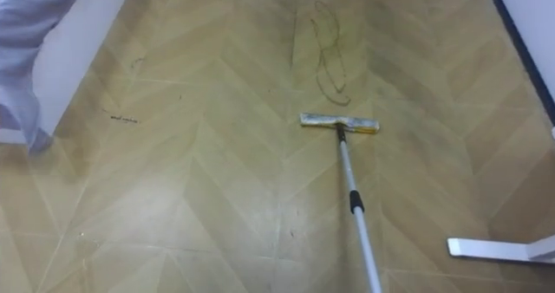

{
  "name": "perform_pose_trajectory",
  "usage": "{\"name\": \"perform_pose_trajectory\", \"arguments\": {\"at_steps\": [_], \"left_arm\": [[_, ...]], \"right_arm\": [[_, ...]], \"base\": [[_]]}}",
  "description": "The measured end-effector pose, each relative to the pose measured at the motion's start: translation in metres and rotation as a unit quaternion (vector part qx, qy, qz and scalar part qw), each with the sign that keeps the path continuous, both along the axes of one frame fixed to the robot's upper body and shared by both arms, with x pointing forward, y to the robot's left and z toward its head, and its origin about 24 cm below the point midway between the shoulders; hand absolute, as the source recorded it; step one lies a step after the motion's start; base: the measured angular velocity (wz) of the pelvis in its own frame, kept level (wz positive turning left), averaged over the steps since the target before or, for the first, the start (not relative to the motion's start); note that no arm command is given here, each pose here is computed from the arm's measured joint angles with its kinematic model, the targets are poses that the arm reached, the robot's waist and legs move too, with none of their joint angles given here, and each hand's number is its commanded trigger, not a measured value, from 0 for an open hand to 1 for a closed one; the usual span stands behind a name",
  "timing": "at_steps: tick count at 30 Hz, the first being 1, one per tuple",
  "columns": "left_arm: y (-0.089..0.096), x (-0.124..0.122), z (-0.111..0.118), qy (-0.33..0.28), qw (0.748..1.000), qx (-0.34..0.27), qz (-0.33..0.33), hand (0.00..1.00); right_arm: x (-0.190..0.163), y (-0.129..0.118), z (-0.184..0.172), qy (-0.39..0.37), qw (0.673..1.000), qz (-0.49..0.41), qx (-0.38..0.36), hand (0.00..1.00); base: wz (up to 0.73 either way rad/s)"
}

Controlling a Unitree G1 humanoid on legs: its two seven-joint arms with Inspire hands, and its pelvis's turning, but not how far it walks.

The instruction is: Mop floor

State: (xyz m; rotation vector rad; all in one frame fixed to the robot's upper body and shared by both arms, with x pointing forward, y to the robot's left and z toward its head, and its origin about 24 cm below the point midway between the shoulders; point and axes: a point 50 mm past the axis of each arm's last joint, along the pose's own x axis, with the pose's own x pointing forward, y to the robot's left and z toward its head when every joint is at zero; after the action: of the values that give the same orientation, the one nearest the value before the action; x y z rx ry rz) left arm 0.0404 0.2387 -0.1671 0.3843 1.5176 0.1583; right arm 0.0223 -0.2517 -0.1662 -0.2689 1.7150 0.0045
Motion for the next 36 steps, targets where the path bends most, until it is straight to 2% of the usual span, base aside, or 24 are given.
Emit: {"name": "perform_pose_trajectory", "arguments": {"at_steps": [8,15,18,20,23,25,28,30,31,32,34,36], "left_arm": [[-0.005,0.006,-0.001,-0.003,1.0,0.001,-0.015,0.0],[-0.007,-0.001,-0.002,-0.004,1.0,0.013,0.005,0.0],[-0.017,-0.014,-0.005,0.003,1.0,0.001,0.025,0.0],[-0.017,-0.021,-0.006,0.0,0.999,-0.005,0.041,0.0],[-0.018,-0.023,-0.006,-0.016,0.999,-0.011,0.049,0.0],[-0.017,-0.022,-0.006,-0.021,0.999,-0.011,0.049,0.0],[-0.01,-0.024,-0.005,-0.013,0.999,-0.02,0.047,0.0],[0.005,-0.009,-0.001,-0.014,1.0,-0.003,0.023,0.0],[0.008,0.003,0.001,-0.024,1.0,0.006,0.001,0.0],[-0.004,0.007,-0.002,-0.034,0.999,-0.01,-0.01,0.0],[-0.014,0.01,-0.004,-0.042,0.999,-0.025,-0.001,0.0],[-0.014,0.013,-0.003,-0.053,0.998,-0.026,0.003,0.0]], "right_arm": [[0.007,-0.011,0.003,-0.035,0.998,-0.005,-0.047,1.0],[0.014,-0.006,0.001,-0.067,0.996,-0.025,-0.059,1.0],[0.04,-0.017,0.008,-0.079,0.994,-0.022,-0.069,1.0],[0.082,-0.023,0.018,-0.128,0.99,-0.015,-0.064,1.0],[0.113,-0.028,0.029,-0.166,0.984,-0.003,-0.057,1.0],[0.117,-0.033,0.032,-0.174,0.983,0.001,-0.055,1.0],[0.092,-0.043,0.028,-0.146,0.988,-0.009,-0.057,1.0],[0.064,-0.041,0.021,-0.107,0.992,-0.02,-0.058,1.0],[0.034,-0.045,0.018,-0.072,0.994,-0.038,-0.069,1.0],[0.02,-0.053,0.019,-0.058,0.993,-0.05,-0.088,1.0],[0.011,-0.056,0.02,-0.05,0.993,-0.058,-0.092,1.0],[-0.001,-0.051,0.017,-0.039,0.993,-0.071,-0.09,1.0]], "base": [[0.01],[0.1],[-0.6],[-0.8],[-0.51],[0.04],[0.37],[1.38],[0.72],[0.33],[-0.13],[-0.08]]}}
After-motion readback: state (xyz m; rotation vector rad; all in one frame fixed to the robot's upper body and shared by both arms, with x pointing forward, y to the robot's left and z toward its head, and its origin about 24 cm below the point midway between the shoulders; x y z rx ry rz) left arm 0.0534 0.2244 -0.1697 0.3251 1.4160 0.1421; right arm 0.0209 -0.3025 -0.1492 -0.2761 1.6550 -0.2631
